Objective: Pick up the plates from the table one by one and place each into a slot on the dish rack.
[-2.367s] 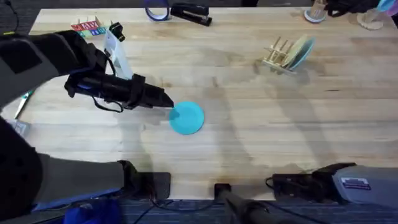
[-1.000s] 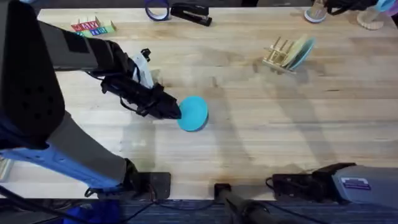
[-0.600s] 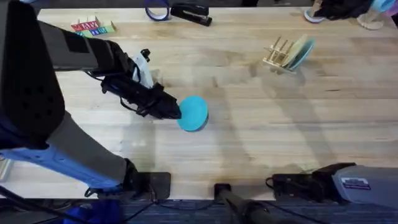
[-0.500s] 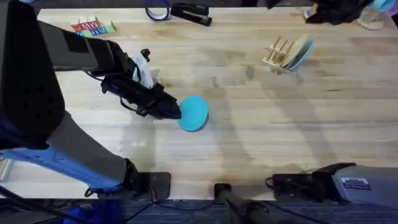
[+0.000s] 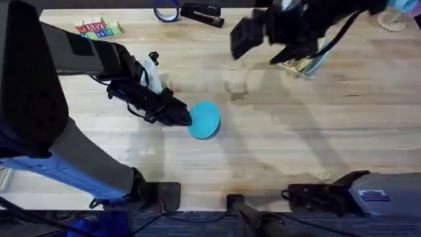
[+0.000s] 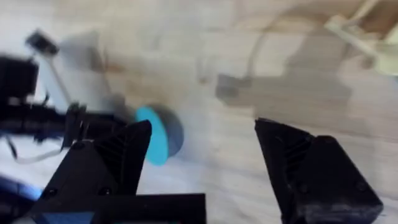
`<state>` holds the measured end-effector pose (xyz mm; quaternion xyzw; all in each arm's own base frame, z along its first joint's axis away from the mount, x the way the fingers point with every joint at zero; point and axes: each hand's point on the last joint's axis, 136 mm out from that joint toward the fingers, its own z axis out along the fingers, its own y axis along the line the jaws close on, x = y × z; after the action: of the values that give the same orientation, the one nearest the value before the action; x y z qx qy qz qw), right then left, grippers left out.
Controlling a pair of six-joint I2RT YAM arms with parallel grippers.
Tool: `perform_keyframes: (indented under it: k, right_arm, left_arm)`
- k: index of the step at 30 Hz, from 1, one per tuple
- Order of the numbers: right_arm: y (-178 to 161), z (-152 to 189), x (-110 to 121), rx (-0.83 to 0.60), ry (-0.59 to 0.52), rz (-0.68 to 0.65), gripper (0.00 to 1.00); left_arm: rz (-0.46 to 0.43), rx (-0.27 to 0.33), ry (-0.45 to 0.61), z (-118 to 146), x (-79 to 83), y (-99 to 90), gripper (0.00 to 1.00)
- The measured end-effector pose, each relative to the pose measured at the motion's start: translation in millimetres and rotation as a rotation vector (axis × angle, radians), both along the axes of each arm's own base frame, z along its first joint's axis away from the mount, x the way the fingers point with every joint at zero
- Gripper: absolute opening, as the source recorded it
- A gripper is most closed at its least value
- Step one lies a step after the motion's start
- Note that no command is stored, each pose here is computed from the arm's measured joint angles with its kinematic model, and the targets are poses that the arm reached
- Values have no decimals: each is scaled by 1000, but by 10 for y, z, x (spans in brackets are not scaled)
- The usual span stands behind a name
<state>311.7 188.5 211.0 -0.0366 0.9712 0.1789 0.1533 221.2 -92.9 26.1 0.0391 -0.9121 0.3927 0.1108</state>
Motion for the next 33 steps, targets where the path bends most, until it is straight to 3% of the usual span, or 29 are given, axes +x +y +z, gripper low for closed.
perform_keyframes:
  k: [10,33]
  right_arm:
    - [291,-366,-433,6,121,132,996]
    - [613,-891,-630,157,167,225,996]
  left_arm:
    - [0,0,-1,-1,2,0,42]
    - [0,0,-3,-2,6,1,42]
